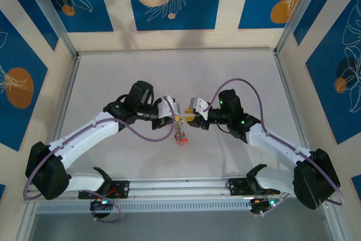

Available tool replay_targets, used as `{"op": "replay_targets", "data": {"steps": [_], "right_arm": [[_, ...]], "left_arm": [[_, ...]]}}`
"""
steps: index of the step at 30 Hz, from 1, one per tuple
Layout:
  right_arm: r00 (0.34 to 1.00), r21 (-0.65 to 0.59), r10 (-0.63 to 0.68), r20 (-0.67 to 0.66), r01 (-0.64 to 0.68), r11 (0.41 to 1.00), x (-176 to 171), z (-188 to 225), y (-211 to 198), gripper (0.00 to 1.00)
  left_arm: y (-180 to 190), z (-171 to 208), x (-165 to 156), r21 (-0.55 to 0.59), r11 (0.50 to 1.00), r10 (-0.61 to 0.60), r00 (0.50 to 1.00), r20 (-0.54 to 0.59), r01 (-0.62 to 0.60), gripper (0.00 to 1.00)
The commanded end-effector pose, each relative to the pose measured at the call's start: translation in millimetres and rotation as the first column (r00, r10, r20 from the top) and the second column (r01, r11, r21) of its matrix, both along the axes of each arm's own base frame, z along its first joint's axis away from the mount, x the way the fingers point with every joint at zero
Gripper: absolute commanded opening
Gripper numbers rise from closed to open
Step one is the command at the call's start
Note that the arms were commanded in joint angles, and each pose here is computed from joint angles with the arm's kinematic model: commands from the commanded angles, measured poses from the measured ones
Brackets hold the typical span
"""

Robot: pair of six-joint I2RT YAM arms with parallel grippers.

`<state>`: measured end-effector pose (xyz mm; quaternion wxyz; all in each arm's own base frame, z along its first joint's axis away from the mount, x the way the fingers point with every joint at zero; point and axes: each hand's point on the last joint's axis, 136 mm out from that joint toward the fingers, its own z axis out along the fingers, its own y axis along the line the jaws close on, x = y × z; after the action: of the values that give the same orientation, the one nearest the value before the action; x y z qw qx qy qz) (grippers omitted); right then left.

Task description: Put the keys on the keyring

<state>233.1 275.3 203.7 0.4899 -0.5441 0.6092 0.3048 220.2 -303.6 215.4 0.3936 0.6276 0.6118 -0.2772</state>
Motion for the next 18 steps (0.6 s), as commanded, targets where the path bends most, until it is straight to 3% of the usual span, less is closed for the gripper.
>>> {"op": "replay_targets", "data": {"steps": [1, 18], "right_arm": [[0.997, 0.017, 0.053, 0.047, -0.054, 0.998, -2.4, 5.5, 5.2, 0.30], [0.992, -0.024, 0.115, 0.049, -0.114, 0.993, -17.9, -6.3, 5.1, 0.28]], "left_arm": [[-6.4, 14.0, -5.8, -0.070, 0.996, -0.051, 0.999, -0.001, 0.051, 0.00], [-6.6, 11.9, -2.5, -0.065, 0.997, -0.045, 0.999, -0.001, 0.045, 0.00]]}}
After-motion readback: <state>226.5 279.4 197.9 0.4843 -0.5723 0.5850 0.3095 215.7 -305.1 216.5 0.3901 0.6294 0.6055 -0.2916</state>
